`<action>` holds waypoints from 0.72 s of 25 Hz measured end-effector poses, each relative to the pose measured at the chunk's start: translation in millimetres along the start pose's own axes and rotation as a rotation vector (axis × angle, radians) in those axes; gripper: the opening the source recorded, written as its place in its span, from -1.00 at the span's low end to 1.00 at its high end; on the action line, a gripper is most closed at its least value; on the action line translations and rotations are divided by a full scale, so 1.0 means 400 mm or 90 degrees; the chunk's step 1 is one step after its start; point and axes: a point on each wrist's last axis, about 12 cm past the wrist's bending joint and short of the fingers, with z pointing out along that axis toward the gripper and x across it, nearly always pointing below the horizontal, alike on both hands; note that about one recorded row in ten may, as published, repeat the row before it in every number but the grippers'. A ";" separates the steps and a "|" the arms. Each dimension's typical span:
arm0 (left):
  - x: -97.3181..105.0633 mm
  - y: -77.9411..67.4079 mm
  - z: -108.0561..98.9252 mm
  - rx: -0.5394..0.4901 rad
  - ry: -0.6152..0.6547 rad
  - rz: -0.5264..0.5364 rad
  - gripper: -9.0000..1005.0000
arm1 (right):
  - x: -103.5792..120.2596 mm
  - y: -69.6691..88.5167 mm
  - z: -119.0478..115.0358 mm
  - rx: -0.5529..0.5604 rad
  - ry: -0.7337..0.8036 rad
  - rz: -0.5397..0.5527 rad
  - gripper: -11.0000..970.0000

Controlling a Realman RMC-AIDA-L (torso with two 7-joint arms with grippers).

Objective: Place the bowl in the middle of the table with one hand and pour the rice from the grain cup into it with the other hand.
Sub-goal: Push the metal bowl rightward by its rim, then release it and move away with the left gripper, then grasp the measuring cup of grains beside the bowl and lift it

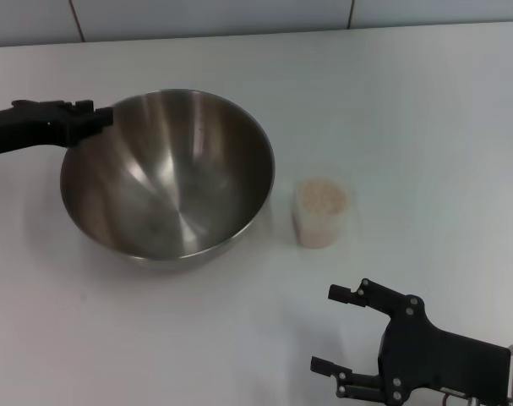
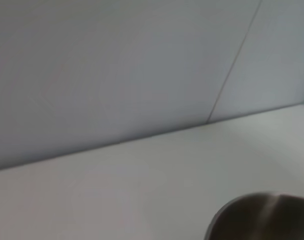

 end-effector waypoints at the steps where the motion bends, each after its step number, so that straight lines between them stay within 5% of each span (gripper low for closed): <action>1: -0.001 0.000 -0.010 0.004 -0.011 0.006 -0.65 | 0.000 0.000 0.000 0.000 0.000 0.000 0.67; 7: 0.044 -0.013 -0.121 0.010 -0.127 0.080 -0.01 | -0.002 -0.005 -0.001 0.011 -0.005 -0.001 0.67; 12: 0.185 -0.057 -0.205 0.029 -0.239 0.155 0.38 | -0.001 -0.013 -0.010 0.064 -0.011 0.006 0.67; 13: 0.250 -0.084 -0.225 0.031 -0.258 0.206 0.41 | 0.000 -0.016 -0.012 0.085 -0.015 0.009 0.67; 18: 0.376 -0.131 -0.257 0.006 -0.250 0.242 0.58 | 0.002 -0.020 -0.034 0.209 -0.037 -0.008 0.67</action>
